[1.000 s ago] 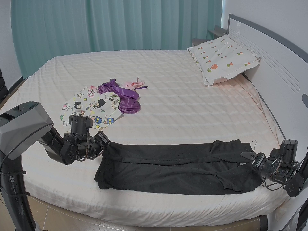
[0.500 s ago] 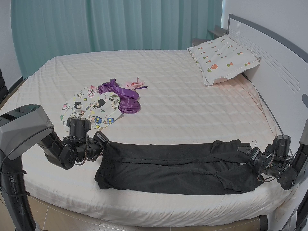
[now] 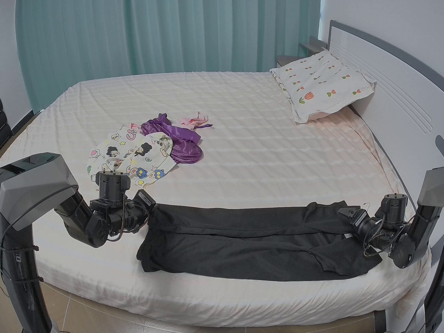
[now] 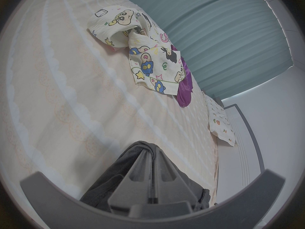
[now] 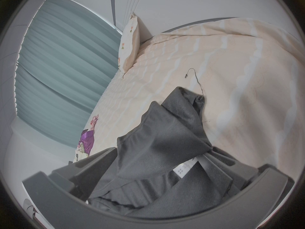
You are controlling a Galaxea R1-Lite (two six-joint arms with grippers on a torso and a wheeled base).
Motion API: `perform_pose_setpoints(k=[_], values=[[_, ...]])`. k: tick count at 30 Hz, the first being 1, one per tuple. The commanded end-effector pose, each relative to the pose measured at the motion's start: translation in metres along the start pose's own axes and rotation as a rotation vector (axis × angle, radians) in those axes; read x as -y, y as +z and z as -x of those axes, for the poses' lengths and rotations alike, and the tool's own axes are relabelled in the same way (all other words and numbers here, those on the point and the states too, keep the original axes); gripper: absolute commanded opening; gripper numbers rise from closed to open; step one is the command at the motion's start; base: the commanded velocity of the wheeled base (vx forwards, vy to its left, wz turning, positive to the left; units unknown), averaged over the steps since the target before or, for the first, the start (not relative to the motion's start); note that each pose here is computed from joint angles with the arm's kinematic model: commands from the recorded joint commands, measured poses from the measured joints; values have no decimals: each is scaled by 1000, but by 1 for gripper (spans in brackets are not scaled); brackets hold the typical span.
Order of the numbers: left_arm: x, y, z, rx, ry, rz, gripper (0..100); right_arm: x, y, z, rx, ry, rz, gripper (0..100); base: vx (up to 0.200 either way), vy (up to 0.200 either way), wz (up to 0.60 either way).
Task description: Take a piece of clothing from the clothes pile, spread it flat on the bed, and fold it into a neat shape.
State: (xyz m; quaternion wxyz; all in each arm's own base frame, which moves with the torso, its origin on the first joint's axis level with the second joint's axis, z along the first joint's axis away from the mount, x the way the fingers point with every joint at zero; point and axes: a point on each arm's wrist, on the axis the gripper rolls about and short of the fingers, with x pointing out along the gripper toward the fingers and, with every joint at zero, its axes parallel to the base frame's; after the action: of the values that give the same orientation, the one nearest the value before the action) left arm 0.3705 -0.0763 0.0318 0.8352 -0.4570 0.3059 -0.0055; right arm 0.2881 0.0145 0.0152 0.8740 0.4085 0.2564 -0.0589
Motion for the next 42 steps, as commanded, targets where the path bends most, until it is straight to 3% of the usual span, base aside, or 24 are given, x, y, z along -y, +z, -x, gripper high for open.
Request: perform_pose_setpoints(k=[1,2,3,20,34,35,36,42], values=[[0,0,0,-2,1,1,0,3,-1,-8,4,-17,-5,100,0,0,0],[0,0,0,-2,1,1,0,3,-1,-8,11,-23,-5,100,0,0,0],[-1,-1,-1,-2,2,1,0,3,0,-7,20,-28,-5,0,0,0,0],[-10,7,-11,12,18,14,0,14,2,14,93,-53,-13,0,0,0,0],[-11,5,-14,-35,-2,15,0,17,-5,15,57,-63,-8,0,0,0,0],[-11,5,-14,-37,-4,15,100,17,-5,15,56,-63,-7,0,0,0,0],[-12,6,-14,-36,-3,16,100,17,-5,15,56,-63,-7,100,0,0,0],[-10,8,-9,-29,-6,19,100,16,-5,19,55,-59,-12,100,0,0,0]])
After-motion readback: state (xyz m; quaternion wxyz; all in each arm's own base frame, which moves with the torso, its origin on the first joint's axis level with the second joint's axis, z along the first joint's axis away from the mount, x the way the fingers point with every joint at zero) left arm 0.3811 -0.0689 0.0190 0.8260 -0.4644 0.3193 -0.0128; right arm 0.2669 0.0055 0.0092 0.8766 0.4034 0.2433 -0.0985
